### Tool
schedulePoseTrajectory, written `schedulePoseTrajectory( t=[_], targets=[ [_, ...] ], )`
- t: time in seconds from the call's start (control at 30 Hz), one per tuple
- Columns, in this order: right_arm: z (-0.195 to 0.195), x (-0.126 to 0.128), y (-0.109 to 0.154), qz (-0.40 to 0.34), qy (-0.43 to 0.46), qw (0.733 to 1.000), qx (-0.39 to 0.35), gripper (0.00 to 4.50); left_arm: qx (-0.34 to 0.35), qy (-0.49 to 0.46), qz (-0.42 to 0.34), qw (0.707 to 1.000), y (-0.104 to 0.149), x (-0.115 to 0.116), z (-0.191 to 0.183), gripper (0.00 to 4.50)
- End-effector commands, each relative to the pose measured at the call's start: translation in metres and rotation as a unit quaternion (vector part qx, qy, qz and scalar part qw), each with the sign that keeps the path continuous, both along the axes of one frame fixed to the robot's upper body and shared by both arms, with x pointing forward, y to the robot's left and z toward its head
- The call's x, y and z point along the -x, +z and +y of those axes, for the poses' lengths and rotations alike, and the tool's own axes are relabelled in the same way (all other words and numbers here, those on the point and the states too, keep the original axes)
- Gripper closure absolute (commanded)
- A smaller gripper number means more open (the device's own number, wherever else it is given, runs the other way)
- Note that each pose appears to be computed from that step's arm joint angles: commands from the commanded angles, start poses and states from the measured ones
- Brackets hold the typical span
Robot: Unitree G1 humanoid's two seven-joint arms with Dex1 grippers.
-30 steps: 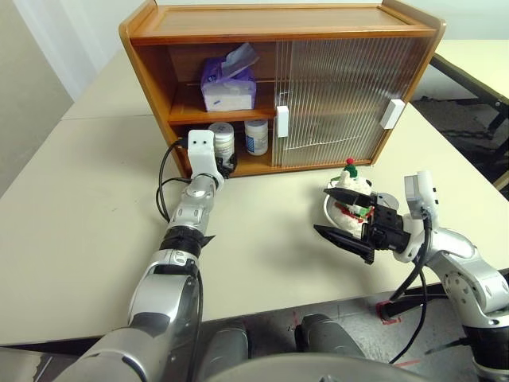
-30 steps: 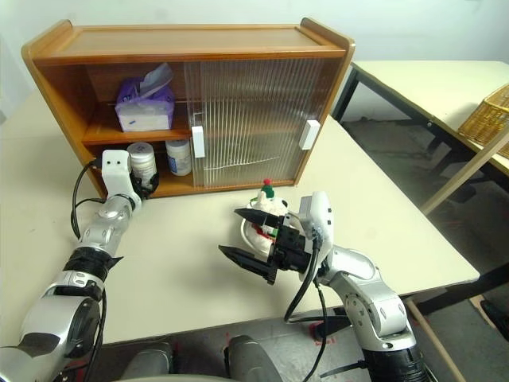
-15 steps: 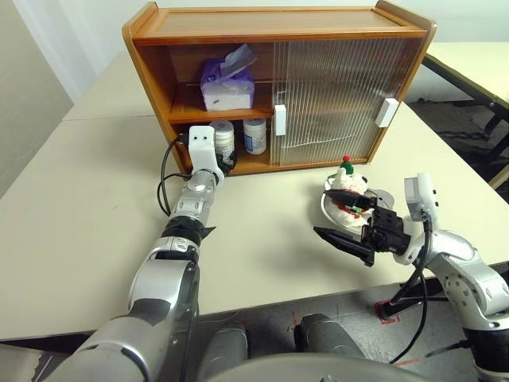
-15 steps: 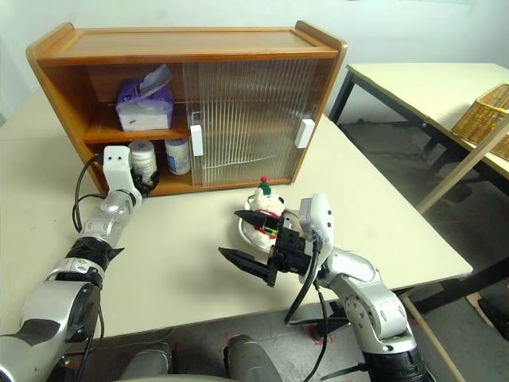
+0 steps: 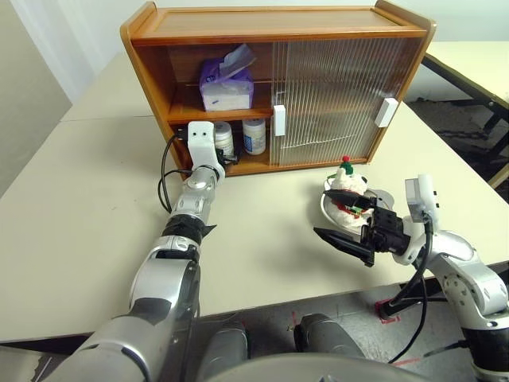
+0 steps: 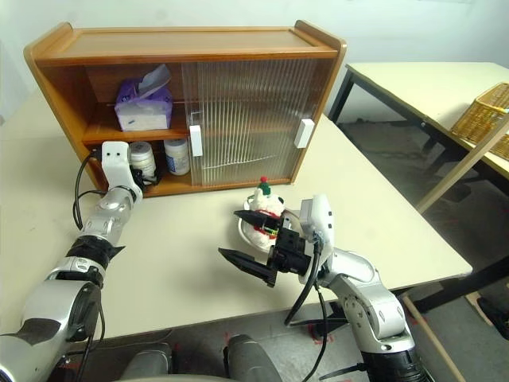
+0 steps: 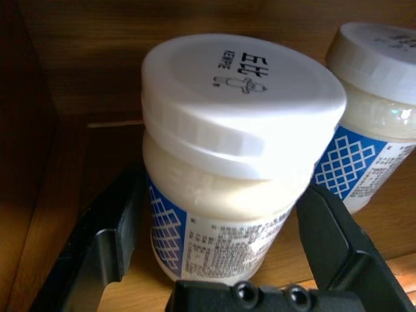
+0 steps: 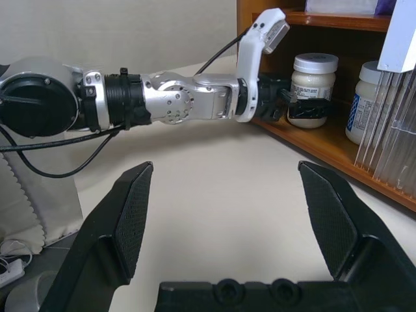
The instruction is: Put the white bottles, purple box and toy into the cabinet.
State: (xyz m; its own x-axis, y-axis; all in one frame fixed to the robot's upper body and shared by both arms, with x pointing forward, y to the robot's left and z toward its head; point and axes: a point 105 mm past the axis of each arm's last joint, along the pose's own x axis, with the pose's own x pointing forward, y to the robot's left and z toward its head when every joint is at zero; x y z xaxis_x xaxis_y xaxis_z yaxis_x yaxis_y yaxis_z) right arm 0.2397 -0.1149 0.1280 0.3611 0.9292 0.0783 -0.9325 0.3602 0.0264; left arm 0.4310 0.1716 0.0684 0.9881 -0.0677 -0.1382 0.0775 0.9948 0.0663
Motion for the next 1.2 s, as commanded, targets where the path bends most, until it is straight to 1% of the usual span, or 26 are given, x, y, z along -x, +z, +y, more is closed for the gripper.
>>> schedulePoseTrajectory(
  t=[0.03,0.23,0.43,0.5,0.57,0.63,0.73,0.77,0.9,1.0,1.13,1.2],
  targets=[
    [0.000,-0.002,-0.001,-0.002,0.000,1.000,-0.001,0.00,0.005,-0.006,0.005,1.000,-0.008,0.014,0.001,0.03],
    [-0.001,-0.004,-0.002,-0.003,0.000,1.000,-0.004,0.00,0.009,-0.036,0.005,0.999,-0.011,0.043,-0.008,0.03],
    [0.000,-0.008,0.001,-0.004,-0.002,1.000,-0.011,0.00,0.005,-0.065,-0.002,0.998,-0.002,0.067,-0.011,0.03],
    [-0.003,-0.011,0.005,-0.006,-0.009,1.000,-0.020,0.00,-0.001,-0.123,-0.025,0.992,0.011,0.076,-0.024,0.47],
    [-0.007,-0.014,0.008,-0.009,-0.011,1.000,-0.023,0.00,-0.015,-0.189,-0.066,0.980,0.029,0.083,-0.044,0.95],
    [-0.011,-0.016,0.009,-0.011,-0.013,1.000,-0.020,0.00,-0.031,-0.230,-0.085,0.969,0.038,0.084,-0.057,1.69],
    [-0.013,-0.018,0.010,-0.013,-0.015,1.000,-0.016,0.00,-0.049,-0.273,-0.107,0.955,0.048,0.081,-0.074,2.71],
    [-0.014,-0.018,0.011,-0.014,-0.016,1.000,-0.015,0.00,-0.049,-0.283,-0.115,0.951,0.053,0.077,-0.082,3.04],
    [-0.015,-0.018,0.012,-0.016,-0.019,1.000,-0.012,0.00,-0.043,-0.295,-0.132,0.945,0.064,0.065,-0.102,4.45],
    [-0.016,-0.018,0.013,-0.016,-0.020,1.000,-0.010,0.00,-0.035,-0.296,-0.139,0.944,0.069,0.059,-0.115,4.45],
    [-0.015,-0.019,0.014,-0.017,-0.021,1.000,-0.008,0.00,-0.030,-0.322,-0.146,0.935,0.071,0.058,-0.140,4.45],
    [-0.014,-0.019,0.015,-0.017,-0.020,1.000,-0.008,0.00,-0.028,-0.326,-0.146,0.934,0.071,0.057,-0.147,4.45]
  ],
)
